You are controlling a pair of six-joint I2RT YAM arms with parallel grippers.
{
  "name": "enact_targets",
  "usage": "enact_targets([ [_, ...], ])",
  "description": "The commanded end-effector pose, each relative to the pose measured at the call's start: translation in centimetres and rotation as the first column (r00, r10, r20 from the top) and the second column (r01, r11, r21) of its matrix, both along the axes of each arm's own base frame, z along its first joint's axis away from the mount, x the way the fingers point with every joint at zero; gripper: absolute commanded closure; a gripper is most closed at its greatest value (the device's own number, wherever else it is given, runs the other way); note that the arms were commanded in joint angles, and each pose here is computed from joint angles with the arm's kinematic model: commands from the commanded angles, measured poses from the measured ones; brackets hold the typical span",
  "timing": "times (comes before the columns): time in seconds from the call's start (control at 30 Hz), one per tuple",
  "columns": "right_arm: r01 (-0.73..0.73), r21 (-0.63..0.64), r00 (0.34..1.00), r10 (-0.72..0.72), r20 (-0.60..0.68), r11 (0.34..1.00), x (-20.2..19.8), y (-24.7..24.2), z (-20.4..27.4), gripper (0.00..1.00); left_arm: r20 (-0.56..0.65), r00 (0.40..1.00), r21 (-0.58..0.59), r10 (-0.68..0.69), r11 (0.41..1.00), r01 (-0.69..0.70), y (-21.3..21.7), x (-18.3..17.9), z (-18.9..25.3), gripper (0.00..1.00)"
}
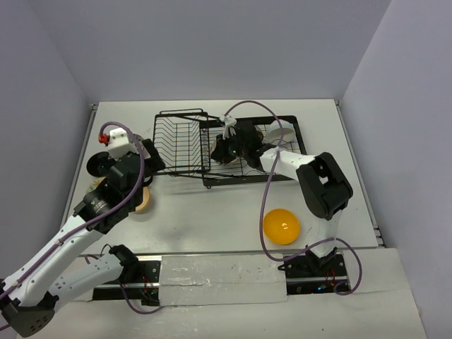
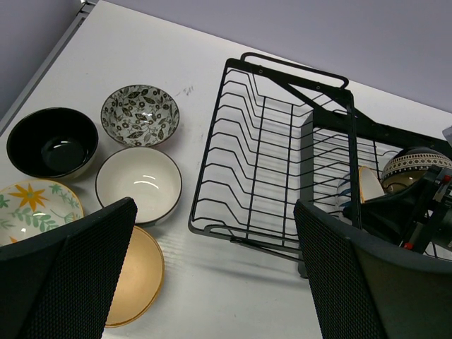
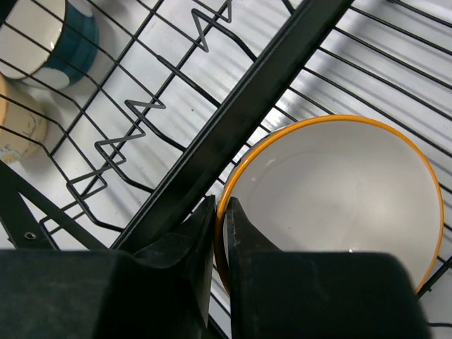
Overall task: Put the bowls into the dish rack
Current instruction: Place the bowl in the dish rack.
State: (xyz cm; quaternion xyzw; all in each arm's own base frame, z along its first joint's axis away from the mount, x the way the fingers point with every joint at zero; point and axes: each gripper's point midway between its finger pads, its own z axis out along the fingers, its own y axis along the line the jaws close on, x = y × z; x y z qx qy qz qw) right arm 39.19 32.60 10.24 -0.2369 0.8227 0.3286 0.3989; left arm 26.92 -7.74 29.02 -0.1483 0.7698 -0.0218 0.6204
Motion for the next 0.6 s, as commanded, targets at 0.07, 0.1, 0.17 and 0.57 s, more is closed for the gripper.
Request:
enact_targets([
  [0.07, -0.052, 0.006, 0.998, 0.052, 0.025, 0.999, 1.1, 1.1, 0.9, 0.78, 0.021, 1.0, -0.009, 0.014, 1.0, -0.014, 0.4, 0.3, 0.6, 0.01],
  [0.1, -0.056, 0.007, 0.998, 0.056, 0.023, 0.998, 1.0, 1.2, 0.8, 0.76, 0.021, 1.0, -0.009, 0.017, 1.0, -0.017, 0.5, 0.3, 0.6, 0.01],
  [0.17, -0.062, 0.002, 0.998, 0.062, 0.015, 0.998, 0.9, 1.2, 0.5, 0.7, 0.018, 1.0, -0.006, 0.018, 1.0, -0.018, 0.5, 0.4, 0.5, 0.01],
  [0.57, -0.084, -0.025, 0.996, 0.084, 0.012, 0.996, 0.4, 1.0, 0.3, 0.55, 0.018, 1.0, -0.013, 0.026, 1.0, -0.026, 0.8, 0.5, 0.6, 0.01],
])
